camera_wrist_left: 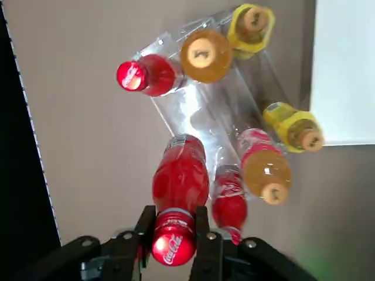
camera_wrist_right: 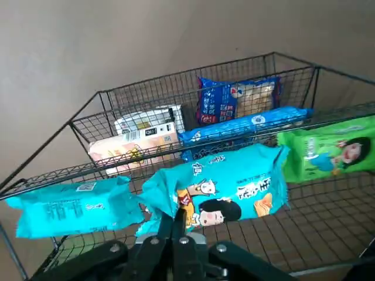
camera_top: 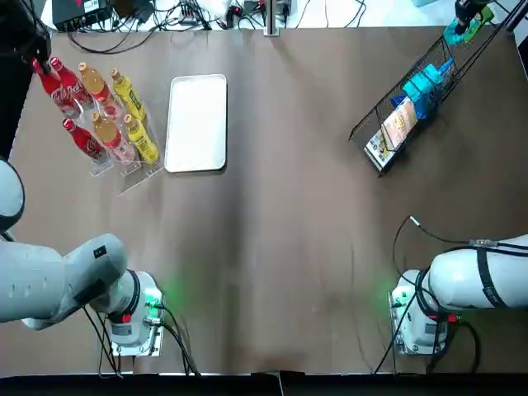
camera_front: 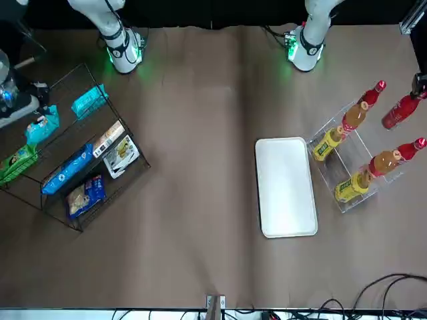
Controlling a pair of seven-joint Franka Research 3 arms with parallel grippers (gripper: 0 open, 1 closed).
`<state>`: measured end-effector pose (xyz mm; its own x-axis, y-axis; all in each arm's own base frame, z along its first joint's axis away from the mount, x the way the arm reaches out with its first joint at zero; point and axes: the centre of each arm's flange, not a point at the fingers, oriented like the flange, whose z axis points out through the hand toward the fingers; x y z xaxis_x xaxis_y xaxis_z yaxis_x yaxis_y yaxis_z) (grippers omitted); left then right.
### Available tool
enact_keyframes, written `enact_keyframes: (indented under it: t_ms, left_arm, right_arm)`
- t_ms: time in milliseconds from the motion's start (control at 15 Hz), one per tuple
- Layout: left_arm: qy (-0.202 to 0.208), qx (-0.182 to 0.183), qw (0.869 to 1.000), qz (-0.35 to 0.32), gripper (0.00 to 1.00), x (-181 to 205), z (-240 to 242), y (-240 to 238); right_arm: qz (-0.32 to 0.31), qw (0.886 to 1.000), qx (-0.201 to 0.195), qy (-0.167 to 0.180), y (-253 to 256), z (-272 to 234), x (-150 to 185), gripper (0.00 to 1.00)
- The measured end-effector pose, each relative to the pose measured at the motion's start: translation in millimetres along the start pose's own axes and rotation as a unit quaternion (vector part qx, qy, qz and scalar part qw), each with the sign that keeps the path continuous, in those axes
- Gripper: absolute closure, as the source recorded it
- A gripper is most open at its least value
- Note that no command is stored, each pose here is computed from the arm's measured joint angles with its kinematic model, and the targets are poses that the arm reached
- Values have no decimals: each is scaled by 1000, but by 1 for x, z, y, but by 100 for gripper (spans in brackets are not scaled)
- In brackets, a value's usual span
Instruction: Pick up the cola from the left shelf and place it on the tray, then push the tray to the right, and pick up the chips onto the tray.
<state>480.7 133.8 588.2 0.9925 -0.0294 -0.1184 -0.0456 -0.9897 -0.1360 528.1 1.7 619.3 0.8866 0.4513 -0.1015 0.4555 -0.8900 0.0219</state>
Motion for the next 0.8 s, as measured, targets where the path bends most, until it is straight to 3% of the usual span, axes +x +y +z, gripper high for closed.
enact_keyframes:
  t_ms: [200,600,800]
  left_arm:
    - [-8,0,1000,-27,68,35,-23,58]
    - [-51,-14,996,-71,68,101,27,193]
    - [-47,-24,995,-84,68,125,41,239]
  right_arm:
    - [34,999,5,14,-11,-16,2,98]
    - [136,990,30,20,-58,-20,22,98]
    - [168,985,34,11,-74,-19,26,98]
